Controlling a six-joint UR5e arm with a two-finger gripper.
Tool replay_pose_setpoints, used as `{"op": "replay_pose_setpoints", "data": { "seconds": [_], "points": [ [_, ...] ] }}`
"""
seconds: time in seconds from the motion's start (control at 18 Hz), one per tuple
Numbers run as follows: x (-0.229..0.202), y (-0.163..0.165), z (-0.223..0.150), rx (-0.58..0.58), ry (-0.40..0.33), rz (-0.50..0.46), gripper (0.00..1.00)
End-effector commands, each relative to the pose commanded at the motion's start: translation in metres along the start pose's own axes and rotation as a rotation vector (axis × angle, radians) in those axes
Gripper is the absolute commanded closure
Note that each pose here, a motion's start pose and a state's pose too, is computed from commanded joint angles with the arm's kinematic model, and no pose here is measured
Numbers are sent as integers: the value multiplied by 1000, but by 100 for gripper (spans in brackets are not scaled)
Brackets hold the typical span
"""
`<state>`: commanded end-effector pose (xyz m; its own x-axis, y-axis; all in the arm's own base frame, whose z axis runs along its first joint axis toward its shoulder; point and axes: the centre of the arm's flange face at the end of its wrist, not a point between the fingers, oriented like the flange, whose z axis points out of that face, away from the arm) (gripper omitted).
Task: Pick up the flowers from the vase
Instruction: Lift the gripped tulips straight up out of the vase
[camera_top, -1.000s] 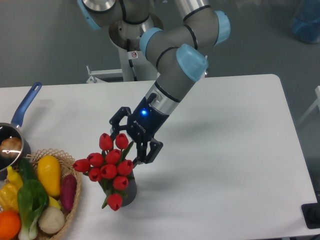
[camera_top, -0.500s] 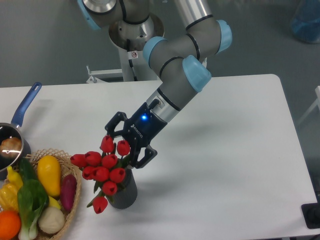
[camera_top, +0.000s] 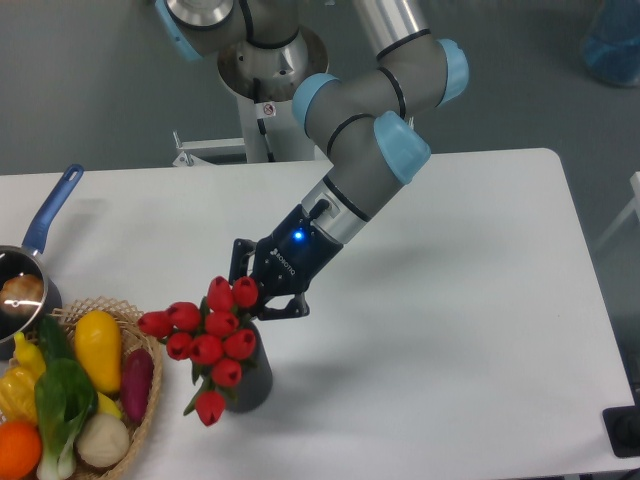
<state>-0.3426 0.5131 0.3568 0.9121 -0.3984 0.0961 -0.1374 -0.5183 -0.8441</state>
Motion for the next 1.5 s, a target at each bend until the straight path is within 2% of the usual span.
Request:
{"op": "replay_pose_setpoints", "data": {
  "seconds": [0.22,0.83,1.28,1.5],
  "points": [
    [-2,-20,-12,13,-23,-7,100],
    [29,-88,-60,66,-88,16,100],
    [41,-137,-131,96,-216,85,100],
    [46,-152,-151,114,-248,102,100]
  ]
}}
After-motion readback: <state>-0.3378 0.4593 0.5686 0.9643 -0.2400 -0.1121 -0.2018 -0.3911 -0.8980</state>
